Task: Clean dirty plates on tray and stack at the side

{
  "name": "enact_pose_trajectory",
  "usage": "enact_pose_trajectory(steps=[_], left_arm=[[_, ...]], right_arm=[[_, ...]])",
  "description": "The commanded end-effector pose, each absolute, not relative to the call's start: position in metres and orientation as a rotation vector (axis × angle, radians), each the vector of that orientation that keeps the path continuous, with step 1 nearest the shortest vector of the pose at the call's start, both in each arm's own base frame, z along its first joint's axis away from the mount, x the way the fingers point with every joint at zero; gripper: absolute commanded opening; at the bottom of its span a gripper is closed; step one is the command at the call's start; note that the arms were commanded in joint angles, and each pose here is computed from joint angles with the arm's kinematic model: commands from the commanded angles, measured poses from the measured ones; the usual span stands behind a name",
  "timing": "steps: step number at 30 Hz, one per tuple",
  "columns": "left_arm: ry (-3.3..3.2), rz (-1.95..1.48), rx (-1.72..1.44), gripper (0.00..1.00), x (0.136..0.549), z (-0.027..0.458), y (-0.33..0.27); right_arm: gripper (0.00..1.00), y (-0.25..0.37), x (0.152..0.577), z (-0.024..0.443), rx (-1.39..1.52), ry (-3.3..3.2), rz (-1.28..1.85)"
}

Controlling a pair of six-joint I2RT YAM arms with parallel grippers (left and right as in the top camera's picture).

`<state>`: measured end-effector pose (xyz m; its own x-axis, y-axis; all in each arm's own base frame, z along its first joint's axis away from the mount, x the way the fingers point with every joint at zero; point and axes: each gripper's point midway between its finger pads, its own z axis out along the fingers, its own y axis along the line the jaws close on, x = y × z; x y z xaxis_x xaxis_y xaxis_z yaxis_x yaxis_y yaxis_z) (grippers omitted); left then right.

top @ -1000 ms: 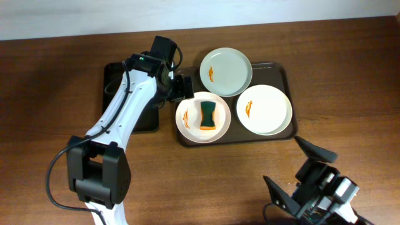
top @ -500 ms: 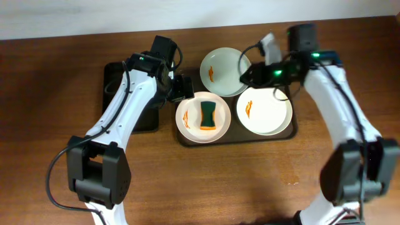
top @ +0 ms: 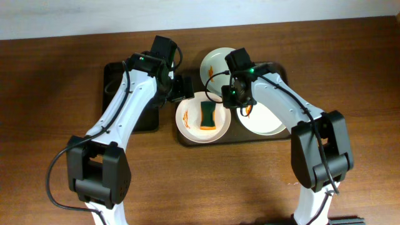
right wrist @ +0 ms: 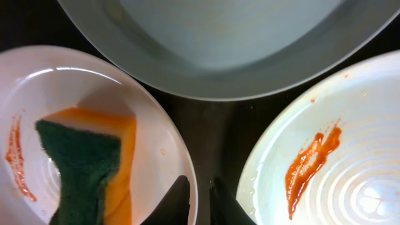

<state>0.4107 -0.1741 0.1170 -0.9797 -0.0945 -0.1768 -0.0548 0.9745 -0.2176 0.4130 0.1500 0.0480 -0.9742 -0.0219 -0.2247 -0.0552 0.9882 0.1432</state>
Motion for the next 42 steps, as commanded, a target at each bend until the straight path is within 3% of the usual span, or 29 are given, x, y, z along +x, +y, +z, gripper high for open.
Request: enact_pose_trajectory(steps=[1, 7, 16, 25, 27, 28, 30, 34, 36, 39, 42], left_arm=[[2.919, -0.332, -0.094, 1.0, 0.411, 0.125, -0.175], [2.919, -0.332, -0.094, 1.0, 0.411, 0.125, -0.176], [2.919, -0.332, -0.094, 1.0, 0.411, 0.125, -0.176], [2.939, -0.323, -0.095, 1.0, 0.407, 0.123, -0.174], [2.95, -0.318, -0.092, 0.89, 0.404, 0.121, -0.173], [2.953, -0.316, -0.092, 0.76, 0.404, 0.12, -0.173], [2.954, -0.317, -0.089, 0.76, 0.403, 0.12, -0.174], [2.94, -0.33, -0.012, 0.77, 0.401, 0.119, -0.193], [2.948, -0.333, 0.037, 0.87, 0.399, 0.11, -0.207], [3.022, -0.364, 0.058, 0.77, 0.392, 0.084, -0.217], [3.073, -0.559, 0.154, 0.73, 0.388, 0.065, -0.233]], right_arm=[[0.16, 0.153, 0.401, 0.034, -0.061, 2.951, 0.227], [0.21, 0.164, 0.386, 0.021, -0.108, 2.979, 0.236], [0.21, 0.162, 0.382, 0.014, -0.114, 2.981, 0.207], [0.14, 0.16, 0.382, 0.002, -0.063, 2.959, 0.205], [0.13, 0.16, 0.383, 0.002, -0.046, 2.96, 0.207], [0.09, 0.16, 0.384, 0.002, -0.047, 2.954, 0.21], [0.04, 0.161, 0.385, 0.003, -0.048, 2.947, 0.212], [0.04, 0.161, 0.387, 0.003, -0.047, 2.942, 0.215], [0.04, 0.161, 0.386, 0.003, -0.048, 2.947, 0.214], [0.04, 0.161, 0.386, 0.003, -0.048, 2.946, 0.213], [0.04, 0.161, 0.386, 0.003, -0.048, 2.946, 0.213]])
